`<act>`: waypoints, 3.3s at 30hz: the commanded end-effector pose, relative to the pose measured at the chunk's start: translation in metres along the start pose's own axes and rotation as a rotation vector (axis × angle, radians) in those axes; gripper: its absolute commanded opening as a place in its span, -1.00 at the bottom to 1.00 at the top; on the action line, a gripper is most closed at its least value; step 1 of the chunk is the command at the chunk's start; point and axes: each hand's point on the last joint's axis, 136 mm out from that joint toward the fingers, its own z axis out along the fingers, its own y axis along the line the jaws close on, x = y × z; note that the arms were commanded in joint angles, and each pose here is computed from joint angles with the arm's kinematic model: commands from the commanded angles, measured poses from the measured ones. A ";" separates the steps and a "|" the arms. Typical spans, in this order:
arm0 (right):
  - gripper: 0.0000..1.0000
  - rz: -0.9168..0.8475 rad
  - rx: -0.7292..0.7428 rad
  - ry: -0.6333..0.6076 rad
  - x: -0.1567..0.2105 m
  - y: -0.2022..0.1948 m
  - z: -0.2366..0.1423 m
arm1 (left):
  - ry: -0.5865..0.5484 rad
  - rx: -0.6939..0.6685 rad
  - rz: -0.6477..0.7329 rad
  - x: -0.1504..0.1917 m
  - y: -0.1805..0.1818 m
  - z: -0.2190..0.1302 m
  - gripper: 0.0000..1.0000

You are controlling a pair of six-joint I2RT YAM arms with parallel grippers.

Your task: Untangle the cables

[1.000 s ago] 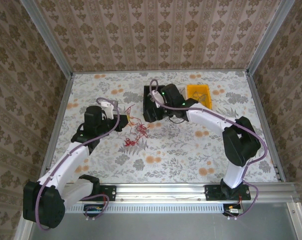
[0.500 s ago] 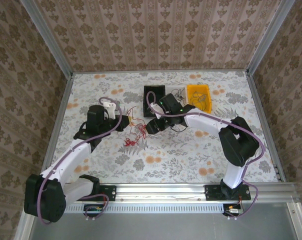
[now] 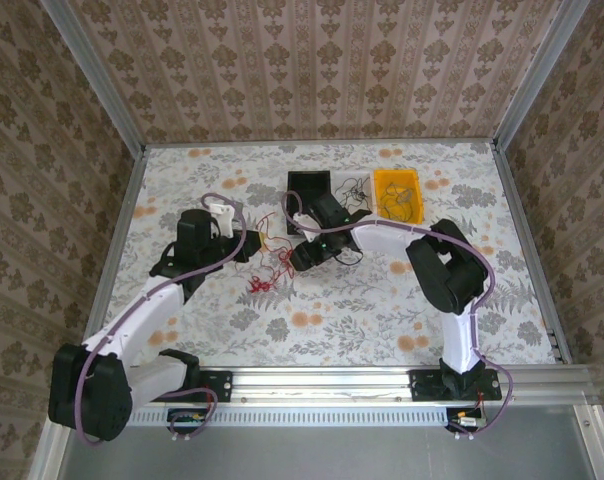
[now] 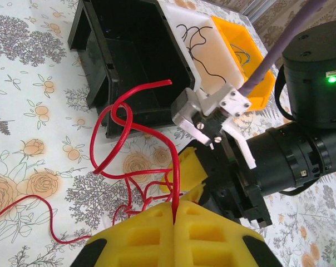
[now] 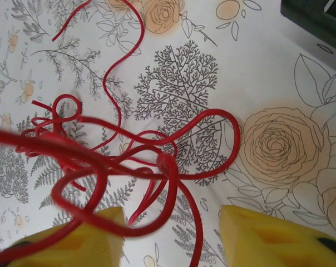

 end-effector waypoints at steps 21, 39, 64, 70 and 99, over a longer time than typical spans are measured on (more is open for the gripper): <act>-1.00 0.427 0.420 -0.218 0.055 -0.114 -0.092 | -0.127 -0.637 -0.068 -0.009 0.102 -0.059 -1.00; -1.00 0.661 0.676 -0.240 0.129 -0.166 -0.149 | -0.187 -0.857 -0.145 -0.011 0.134 -0.096 -1.00; -1.00 0.699 0.674 -0.285 0.132 -0.174 -0.148 | -0.515 -0.364 0.028 -0.144 0.008 -0.083 -1.00; -1.00 0.700 0.671 -0.292 0.132 -0.175 -0.147 | -0.436 -0.298 0.079 -0.148 -0.018 -0.041 -1.00; -1.00 0.692 0.667 -0.317 0.132 -0.172 -0.150 | 0.133 -0.587 0.387 -0.088 0.010 0.156 -1.00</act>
